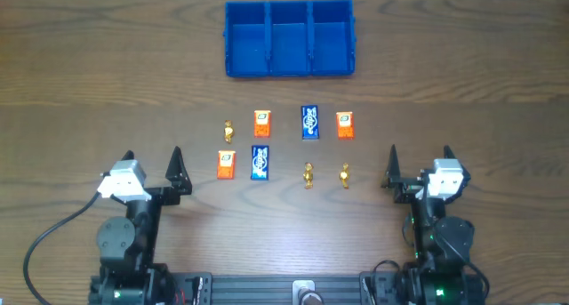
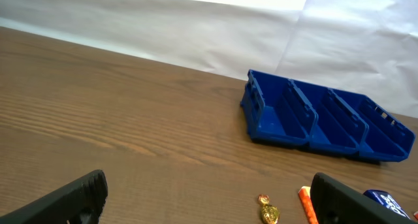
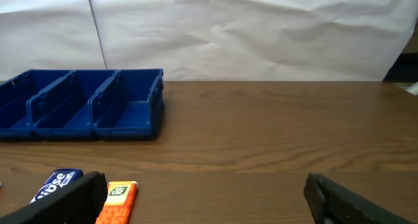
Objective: Sort Candies Into Trays
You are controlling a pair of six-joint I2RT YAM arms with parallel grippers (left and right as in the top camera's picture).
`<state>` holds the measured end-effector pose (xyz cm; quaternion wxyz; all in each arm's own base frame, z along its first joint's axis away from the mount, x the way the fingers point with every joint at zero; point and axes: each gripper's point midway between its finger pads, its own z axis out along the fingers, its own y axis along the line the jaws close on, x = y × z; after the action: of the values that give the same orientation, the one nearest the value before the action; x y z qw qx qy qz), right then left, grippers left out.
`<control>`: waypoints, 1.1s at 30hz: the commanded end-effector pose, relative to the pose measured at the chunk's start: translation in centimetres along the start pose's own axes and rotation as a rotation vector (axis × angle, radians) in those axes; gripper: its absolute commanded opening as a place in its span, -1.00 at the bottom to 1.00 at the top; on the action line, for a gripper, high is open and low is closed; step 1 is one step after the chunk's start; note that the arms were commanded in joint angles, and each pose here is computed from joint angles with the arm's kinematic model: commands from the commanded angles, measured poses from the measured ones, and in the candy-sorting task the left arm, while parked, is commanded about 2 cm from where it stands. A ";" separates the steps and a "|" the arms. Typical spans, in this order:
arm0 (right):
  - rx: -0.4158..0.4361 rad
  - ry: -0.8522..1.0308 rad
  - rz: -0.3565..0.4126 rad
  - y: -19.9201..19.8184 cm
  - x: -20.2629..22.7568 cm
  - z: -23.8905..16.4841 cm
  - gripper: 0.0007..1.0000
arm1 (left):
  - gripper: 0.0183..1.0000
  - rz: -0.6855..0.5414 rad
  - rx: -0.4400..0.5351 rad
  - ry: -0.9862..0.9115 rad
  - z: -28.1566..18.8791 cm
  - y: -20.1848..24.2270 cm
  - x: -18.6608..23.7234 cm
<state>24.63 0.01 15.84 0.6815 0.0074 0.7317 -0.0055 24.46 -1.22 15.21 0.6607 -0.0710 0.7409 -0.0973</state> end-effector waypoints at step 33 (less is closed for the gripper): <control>0.021 -0.003 -0.015 -0.4 0.0 0.0 1.00 | 1.00 -0.040 -0.153 0.996 4.0 -7.6 7.0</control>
<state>24.62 -0.17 15.84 0.6815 0.0106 0.7317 -0.0090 27.02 -9.03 12.45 0.2518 -0.0550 0.9605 -0.1045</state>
